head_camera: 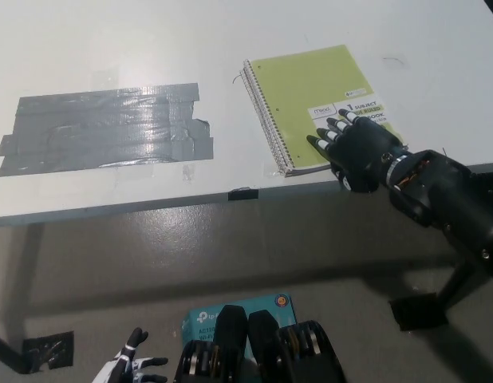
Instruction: The robot uses its right hand to align two notebooks stacked together until they are fully overlapped
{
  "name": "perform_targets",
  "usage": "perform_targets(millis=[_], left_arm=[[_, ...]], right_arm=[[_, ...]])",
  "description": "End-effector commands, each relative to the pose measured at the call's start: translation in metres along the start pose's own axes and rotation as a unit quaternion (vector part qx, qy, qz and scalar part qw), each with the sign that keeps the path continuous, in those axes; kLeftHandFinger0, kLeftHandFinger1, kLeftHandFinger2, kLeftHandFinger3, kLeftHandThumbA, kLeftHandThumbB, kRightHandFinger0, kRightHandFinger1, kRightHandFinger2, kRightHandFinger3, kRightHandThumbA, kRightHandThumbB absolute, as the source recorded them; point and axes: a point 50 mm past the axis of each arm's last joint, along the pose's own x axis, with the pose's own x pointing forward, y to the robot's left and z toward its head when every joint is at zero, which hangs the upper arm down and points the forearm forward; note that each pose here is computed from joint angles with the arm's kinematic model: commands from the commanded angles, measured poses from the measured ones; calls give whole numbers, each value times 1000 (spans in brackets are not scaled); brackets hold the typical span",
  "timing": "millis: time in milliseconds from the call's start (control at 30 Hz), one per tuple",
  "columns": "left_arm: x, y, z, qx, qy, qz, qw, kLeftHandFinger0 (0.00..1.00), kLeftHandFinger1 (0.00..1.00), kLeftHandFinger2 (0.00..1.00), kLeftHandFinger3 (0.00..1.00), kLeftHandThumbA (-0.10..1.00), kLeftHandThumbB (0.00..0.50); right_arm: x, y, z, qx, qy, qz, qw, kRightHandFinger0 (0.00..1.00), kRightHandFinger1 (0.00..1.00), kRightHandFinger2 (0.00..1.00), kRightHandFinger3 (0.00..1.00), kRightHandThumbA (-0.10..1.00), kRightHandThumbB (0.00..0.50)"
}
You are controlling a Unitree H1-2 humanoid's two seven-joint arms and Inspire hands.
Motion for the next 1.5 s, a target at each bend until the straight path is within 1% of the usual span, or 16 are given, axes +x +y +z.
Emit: perform_targets(millis=[0,100,233,267,367,433,667,733,833,900,1067,1167,1200,1267,1400,1467], left_arm=[[-4,1,7,8,-11,-2,1000,735,652,728,1000,1000,463],[-2,0,8,13,-11,-7,1000,717,643,718,1000,1000,481],[-3,-1,7,16,-12,-6,1000,813,686,736,1000,1000,460],[-3,0,7,15,-12,-7,1000,767,667,731,1000,1000,460],[-4,1,5,14,-8,-6,1000,788,679,743,1000,1000,473],[-4,2,6,20,-6,-1,1000,728,659,742,1000,1000,481],[-5,1,-2,8,2,-2,1000,666,661,739,1000,1000,454],[-7,0,-4,6,8,2,1000,672,669,747,1000,1000,465],[-8,1,-6,4,11,7,1000,575,620,726,1000,1000,472],[-9,2,-8,6,12,11,1000,556,606,714,1000,1000,476],[-12,3,-11,8,15,6,1000,581,613,714,1000,1000,462],[-12,3,-15,7,18,9,1000,526,601,704,1000,1000,468],[-13,3,-15,2,22,10,1000,470,580,693,1000,1000,482],[-13,3,-16,3,24,12,1000,495,595,694,1000,1000,464],[-15,3,-18,4,27,6,1000,585,645,774,1000,1000,491],[-17,3,-21,-3,30,4,1000,568,641,768,1000,1000,463]], right_arm=[[1,8,4,6,7,59,998,1000,1000,1000,1000,1000,442],[3,9,5,10,12,63,998,1000,1000,1000,1000,1000,437],[5,7,10,10,14,62,998,1000,1000,1000,1000,1000,422],[5,5,10,10,13,61,998,1000,1000,1000,1000,1000,425],[6,-1,9,9,18,62,998,1000,1000,1000,1000,1000,420],[6,-7,3,3,17,48,999,1000,1000,1000,1000,1000,425],[4,-53,-24,9,32,11,999,1000,1000,1000,1000,1000,451],[0,-77,-36,0,45,-12,999,1000,1000,1000,1000,1000,440],[0,-96,-46,-22,50,-23,998,1000,1000,1000,1000,1000,436],[-1,-107,-52,-17,51,-26,998,1000,1000,1000,1000,1000,432],[-10,-135,-71,-26,50,-78,995,1000,1000,1000,1000,1000,423],[-17,-165,-81,-26,59,-97,993,1000,1000,1000,1000,1000,427],[-19,-173,-84,-28,59,-109,992,1000,1000,1000,1000,1000,422],[-23,-184,-87,-33,60,-121,990,1000,1000,1000,1000,1000,408],[-33,-217,-98,-46,69,-141,987,1000,1000,1000,1000,1000,400],[-39,-230,-104,-52,78,-149,984,1000,1000,1000,1000,1000,410]])
